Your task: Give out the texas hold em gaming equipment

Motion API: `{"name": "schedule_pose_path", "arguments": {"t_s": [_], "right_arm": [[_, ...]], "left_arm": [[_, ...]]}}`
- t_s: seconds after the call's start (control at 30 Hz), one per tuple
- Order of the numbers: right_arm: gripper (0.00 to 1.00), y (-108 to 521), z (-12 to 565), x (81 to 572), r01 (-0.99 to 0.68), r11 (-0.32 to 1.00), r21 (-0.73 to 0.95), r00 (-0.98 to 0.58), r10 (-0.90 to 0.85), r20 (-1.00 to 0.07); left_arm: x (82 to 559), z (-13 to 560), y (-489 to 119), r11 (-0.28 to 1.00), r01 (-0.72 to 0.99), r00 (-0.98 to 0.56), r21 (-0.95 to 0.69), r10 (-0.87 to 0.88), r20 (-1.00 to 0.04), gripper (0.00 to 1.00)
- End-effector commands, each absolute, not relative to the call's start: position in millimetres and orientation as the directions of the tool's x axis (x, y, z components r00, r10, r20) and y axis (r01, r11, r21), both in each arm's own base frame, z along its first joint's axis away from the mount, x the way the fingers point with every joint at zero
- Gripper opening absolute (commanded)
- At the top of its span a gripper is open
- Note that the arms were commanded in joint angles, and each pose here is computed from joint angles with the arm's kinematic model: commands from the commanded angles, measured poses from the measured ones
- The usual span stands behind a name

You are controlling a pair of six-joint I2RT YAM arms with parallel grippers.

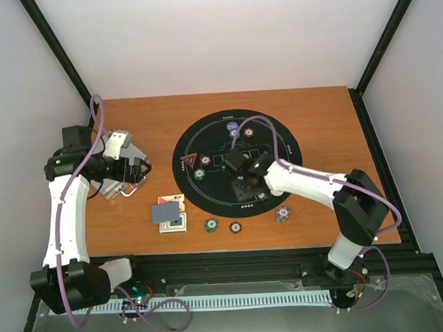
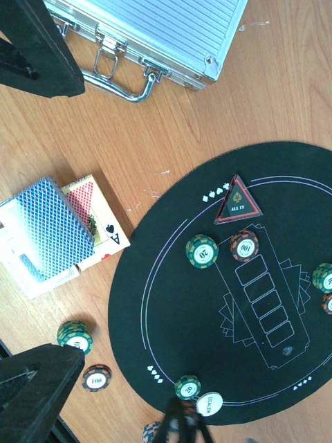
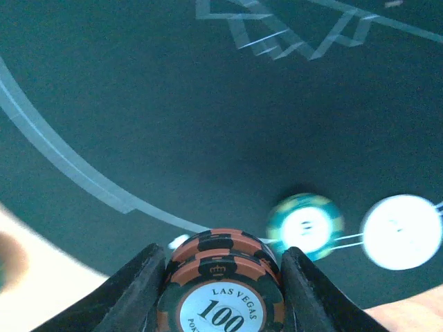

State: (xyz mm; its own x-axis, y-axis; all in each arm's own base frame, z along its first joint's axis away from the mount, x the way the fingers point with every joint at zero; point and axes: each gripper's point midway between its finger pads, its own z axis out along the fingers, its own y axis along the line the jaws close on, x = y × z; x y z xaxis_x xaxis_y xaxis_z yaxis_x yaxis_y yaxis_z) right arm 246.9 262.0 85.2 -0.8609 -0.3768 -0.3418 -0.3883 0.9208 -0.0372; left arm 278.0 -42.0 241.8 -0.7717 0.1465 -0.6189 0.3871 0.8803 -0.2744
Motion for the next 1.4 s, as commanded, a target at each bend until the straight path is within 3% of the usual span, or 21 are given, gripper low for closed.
{"name": "schedule_pose_path", "arguments": {"t_s": [0.0, 0.2, 0.5, 1.37], "right_arm": [[0.38, 223, 92, 292, -0.325, 0.941, -0.094, -0.87, -0.336, -0.361], [0.37, 194, 76, 337, -0.243, 0.967, -0.079, -0.901, -0.255, -0.352], [0.37, 183, 45, 362, -0.215, 0.973, -0.08, -0.926, -0.229, -0.3], [0.41, 172, 18, 342, -0.21, 0.975, -0.078, -0.947, -0.222, -0.23]], "left_arm": [[275, 246, -40, 0.882, 0.387, -0.767, -0.267, 0.148, -0.624, 1.0], [276, 248, -41, 0.881, 0.389, -0.765, -0.268, 0.147, -0.627, 1.0], [279, 249, -39, 0.883, 0.39, -0.763, -0.261, 0.151, -0.628, 1.0], [279, 249, -40, 0.88, 0.396, -0.762, -0.263, 0.155, -0.628, 1.0]]}}
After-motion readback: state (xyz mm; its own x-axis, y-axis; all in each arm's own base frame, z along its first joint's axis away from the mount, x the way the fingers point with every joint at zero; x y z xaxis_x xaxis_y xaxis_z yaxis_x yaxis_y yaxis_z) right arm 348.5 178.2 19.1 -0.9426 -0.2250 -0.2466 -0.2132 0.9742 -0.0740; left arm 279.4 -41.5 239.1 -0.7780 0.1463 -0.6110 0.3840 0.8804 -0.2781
